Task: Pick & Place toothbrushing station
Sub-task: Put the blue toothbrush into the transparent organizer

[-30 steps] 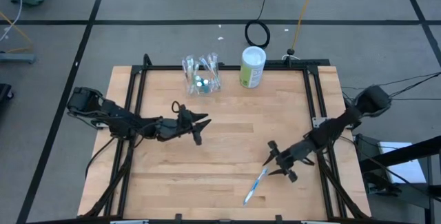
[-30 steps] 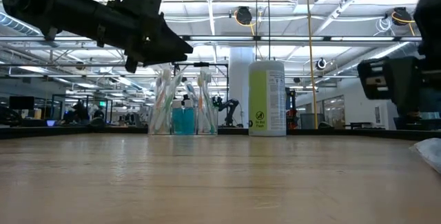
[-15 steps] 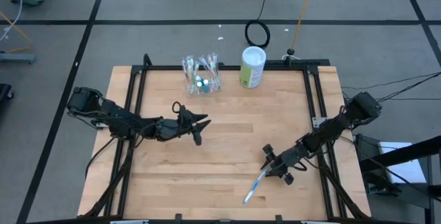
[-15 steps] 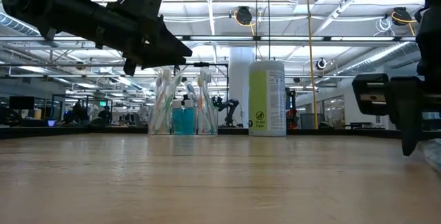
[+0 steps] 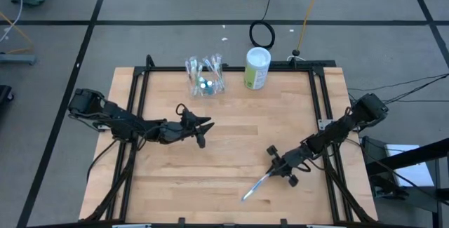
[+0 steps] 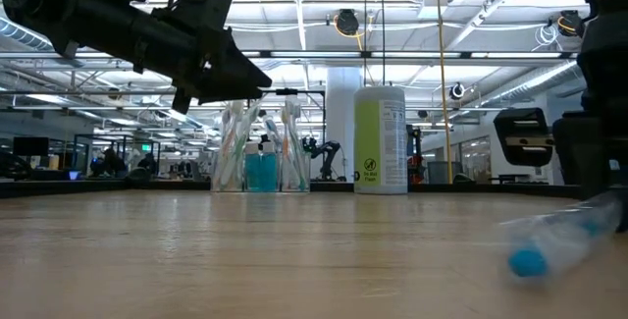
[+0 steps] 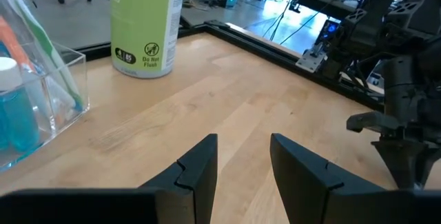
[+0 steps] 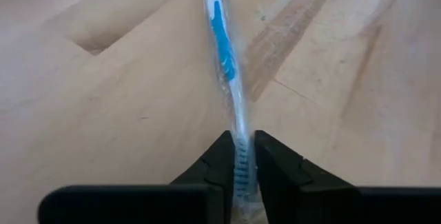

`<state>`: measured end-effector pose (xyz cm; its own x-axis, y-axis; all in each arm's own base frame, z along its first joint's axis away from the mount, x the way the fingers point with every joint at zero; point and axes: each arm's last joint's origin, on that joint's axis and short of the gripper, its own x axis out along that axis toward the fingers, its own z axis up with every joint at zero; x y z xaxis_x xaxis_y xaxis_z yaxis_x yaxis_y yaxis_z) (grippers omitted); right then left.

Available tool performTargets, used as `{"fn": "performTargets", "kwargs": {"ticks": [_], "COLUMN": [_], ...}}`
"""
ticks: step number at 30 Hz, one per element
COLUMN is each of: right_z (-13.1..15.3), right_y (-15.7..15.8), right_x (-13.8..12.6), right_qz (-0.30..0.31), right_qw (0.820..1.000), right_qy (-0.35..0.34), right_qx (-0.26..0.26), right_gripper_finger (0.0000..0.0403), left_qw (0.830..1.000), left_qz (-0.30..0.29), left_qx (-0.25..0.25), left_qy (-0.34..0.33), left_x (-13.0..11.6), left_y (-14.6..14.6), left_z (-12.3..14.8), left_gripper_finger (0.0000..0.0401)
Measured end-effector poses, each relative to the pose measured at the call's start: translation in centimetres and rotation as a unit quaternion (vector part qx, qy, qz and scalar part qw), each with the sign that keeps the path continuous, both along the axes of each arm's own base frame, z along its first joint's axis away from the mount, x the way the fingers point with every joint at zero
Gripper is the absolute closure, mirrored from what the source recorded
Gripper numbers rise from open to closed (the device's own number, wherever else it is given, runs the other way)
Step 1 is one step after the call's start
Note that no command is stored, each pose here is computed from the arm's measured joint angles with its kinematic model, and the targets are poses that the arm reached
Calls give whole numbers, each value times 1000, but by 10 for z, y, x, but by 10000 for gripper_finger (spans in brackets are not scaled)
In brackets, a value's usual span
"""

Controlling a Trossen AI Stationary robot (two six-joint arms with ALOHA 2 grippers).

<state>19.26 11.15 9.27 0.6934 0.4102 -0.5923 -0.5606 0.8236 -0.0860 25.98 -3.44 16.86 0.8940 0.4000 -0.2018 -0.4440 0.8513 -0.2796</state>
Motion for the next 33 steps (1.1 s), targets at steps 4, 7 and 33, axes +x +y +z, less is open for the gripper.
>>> {"fn": "performTargets", "kwargs": {"ticks": [4, 7, 33], "right_z": [1, 5, 101], "right_y": [1, 4, 24], "right_x": [3, 9, 94], "right_qz": [-10, -1, 68], "right_qw": [1000, 999, 903], "right_qy": [-3, -1, -156], "right_qx": [-14, -33, -395], "right_gripper_finger": [359, 357, 365], "left_qw": [1000, 1000, 942], "left_qz": [0, 2, -271], "left_qx": [0, -10, -155], "left_qy": [0, -4, 124], "left_x": [0, 0, 106], "left_y": [0, 0, -49], "left_z": [0, 0, 30], "left_gripper_finger": [260, 260, 261]}}
